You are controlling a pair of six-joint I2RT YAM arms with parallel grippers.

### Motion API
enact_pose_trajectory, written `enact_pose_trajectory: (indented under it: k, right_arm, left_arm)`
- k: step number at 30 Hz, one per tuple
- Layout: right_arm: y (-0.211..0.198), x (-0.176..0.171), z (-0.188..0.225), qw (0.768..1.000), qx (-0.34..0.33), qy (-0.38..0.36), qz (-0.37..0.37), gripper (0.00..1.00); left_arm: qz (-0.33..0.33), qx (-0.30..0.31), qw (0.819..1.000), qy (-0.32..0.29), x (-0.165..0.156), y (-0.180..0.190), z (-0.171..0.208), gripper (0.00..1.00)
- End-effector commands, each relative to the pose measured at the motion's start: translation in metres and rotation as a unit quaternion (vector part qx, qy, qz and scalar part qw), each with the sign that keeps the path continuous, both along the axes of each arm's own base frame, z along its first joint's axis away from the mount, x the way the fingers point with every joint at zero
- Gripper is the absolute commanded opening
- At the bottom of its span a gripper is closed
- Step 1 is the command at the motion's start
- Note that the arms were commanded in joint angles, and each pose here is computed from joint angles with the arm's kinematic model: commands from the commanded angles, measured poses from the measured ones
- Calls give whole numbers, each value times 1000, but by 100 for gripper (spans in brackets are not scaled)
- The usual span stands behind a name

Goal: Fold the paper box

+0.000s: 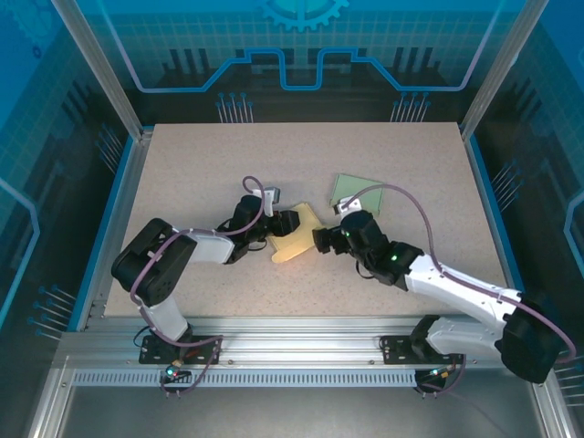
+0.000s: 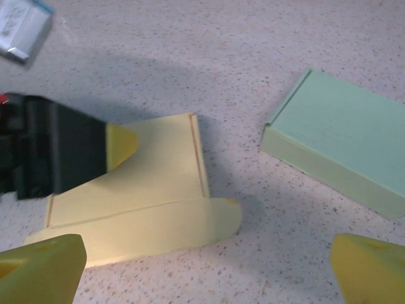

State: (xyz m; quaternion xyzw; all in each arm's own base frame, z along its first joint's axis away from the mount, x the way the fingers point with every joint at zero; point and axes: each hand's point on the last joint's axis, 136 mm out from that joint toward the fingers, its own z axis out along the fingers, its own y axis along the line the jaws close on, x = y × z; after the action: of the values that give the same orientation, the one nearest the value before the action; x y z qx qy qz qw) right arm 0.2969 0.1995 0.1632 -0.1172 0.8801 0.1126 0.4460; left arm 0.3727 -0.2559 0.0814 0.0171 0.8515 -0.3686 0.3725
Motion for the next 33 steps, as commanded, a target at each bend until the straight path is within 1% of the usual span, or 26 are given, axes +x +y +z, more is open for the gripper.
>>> enact_pose_trajectory:
  k: [1,4,6,8,10,11,12,14,17,25,33]
  right_arm:
    - [8,5,-6,997,41,52,34,97]
    - [8,15,-12,994,57,77,46,97]
    - [7,21,-16,992,66,99,51,97]
    - [11,26,-22,988,79,119,64,97]
    - [16,30,-28,984,89,136,76,98]
    - [17,30,-36,981,92,150,80,98]
    - [21,37,-30,980,101,149,86,98]
    - [25,43,-37,975,111,169,87,100]
    - [30,53,-51,969,121,200,82,100]
    - [42,67,-79,955,136,253,68,100]
    - [44,63,-100,940,163,293,67,100]
  left_arm:
    - [-36,-2,999,3,-10,-6,13,54]
    - [-52,-13,998,-32,-9,-11,52,59]
    - [-51,-9,997,-53,-11,-7,72,60]
    - [-36,3,997,-73,-12,2,89,61]
    - [-6,31,997,-76,-14,17,92,63]
    - [16,56,996,-67,-14,29,87,63]
    - [35,80,994,-57,-15,39,81,63]
    - [68,132,988,-31,-20,61,62,63]
    - [90,176,980,0,-29,80,36,63]
    - [76,209,973,57,-36,82,-12,61]
    - [65,229,967,94,-40,83,-43,48]
